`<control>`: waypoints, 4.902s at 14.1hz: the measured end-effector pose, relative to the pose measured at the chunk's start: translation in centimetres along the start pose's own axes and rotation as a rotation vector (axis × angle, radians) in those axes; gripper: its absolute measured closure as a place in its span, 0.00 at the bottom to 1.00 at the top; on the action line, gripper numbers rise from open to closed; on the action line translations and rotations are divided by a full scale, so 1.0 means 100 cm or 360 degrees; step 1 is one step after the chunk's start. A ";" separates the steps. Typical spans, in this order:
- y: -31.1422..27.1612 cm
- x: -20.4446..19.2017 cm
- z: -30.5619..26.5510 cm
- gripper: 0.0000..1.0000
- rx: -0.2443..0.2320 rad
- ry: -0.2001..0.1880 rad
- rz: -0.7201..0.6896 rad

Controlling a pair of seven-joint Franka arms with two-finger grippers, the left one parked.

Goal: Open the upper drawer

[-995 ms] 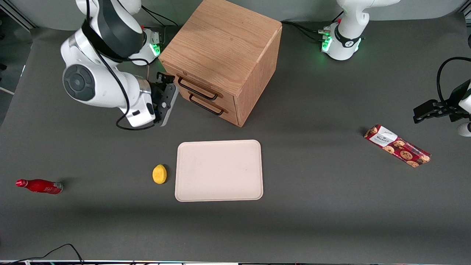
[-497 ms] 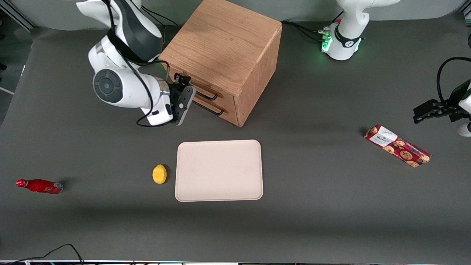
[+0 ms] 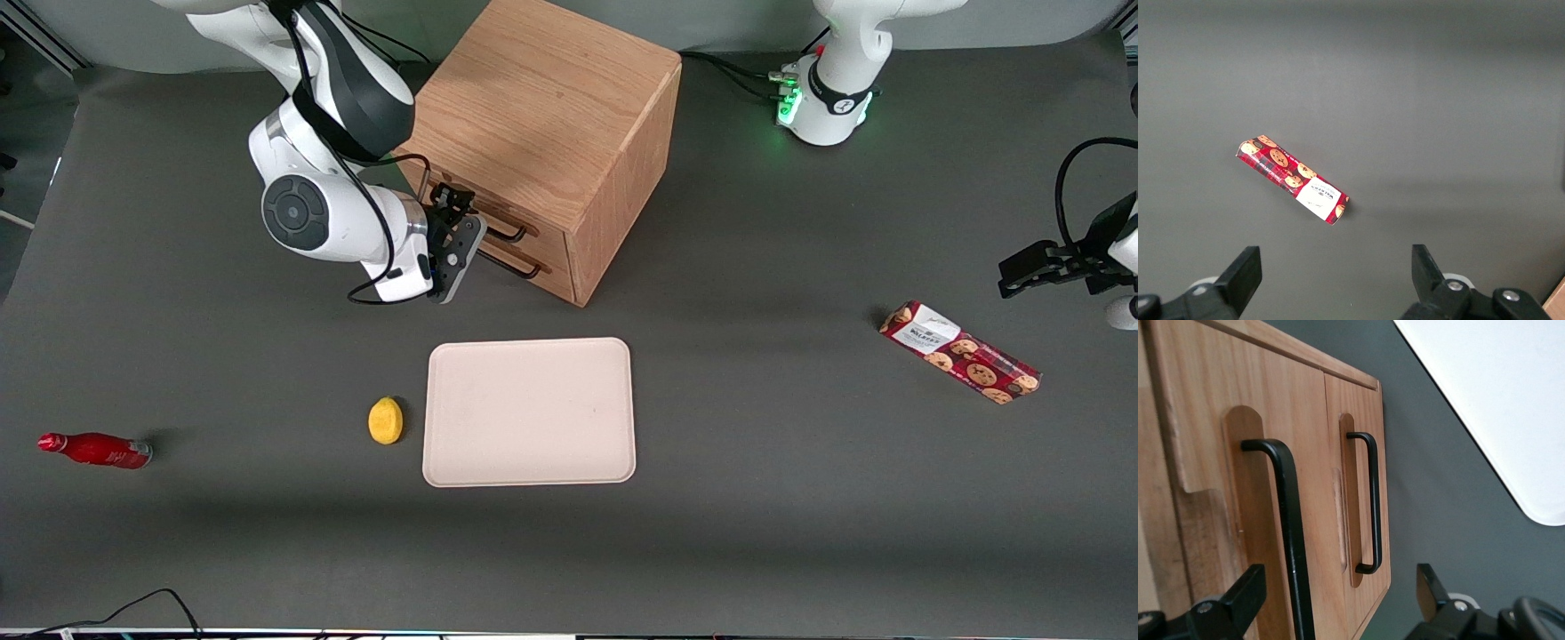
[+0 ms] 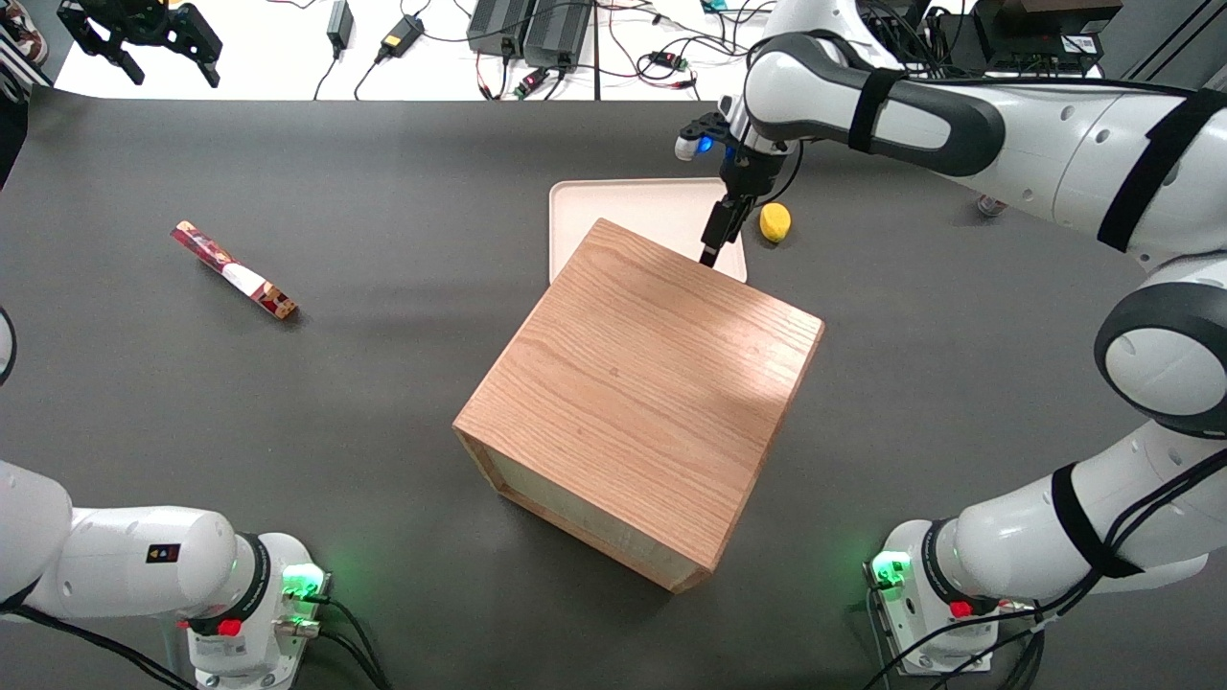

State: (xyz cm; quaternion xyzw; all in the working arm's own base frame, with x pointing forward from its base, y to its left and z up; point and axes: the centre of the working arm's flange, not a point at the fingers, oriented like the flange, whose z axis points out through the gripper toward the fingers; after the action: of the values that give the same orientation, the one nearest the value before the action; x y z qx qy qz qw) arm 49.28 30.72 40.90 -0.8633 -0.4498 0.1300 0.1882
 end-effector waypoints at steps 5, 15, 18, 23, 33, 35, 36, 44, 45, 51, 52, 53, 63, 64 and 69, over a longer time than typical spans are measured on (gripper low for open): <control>0.002 -0.003 0.008 0.00 0.0002 -0.0012 0.0045; 0.002 0.000 0.024 0.00 -0.0028 0.0029 0.0099; 0.004 -0.002 0.029 0.00 -0.0030 0.0028 0.0105; 0.005 -0.002 0.030 0.00 -0.0035 0.0024 0.0106; 0.044 -0.009 0.023 0.00 -0.0121 0.0026 0.0150; 0.056 -0.010 0.016 0.00 -0.0137 0.0041 0.0164; 0.062 -0.011 0.013 0.00 -0.0148 0.0046 0.0171; 0.120 -0.018 -0.008 0.00 -0.0196 0.0084 0.0240; 0.126 -0.018 -0.010 0.00 -0.0195 0.0093 0.0248; 0.160 -0.020 -0.027 0.00 -0.0210 0.0067 0.0273; 0.166 -0.020 -0.030 0.00 -0.0213 0.0068 0.0279; 0.171 -0.021 -0.032 0.00 -0.0214 0.0068 0.0287; 0.204 -0.034 -0.064 0.00 -0.0258 0.0090 0.0354; 0.207 -0.033 -0.067 0.00 -0.0256 0.0096 0.0358; 0.218 -0.027 -0.073 0.00 -0.0263 0.0119 0.0354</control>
State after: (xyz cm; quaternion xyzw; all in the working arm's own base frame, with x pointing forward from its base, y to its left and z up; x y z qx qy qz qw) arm 66.50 15.57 37.93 -0.9247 -0.3532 0.0803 0.1176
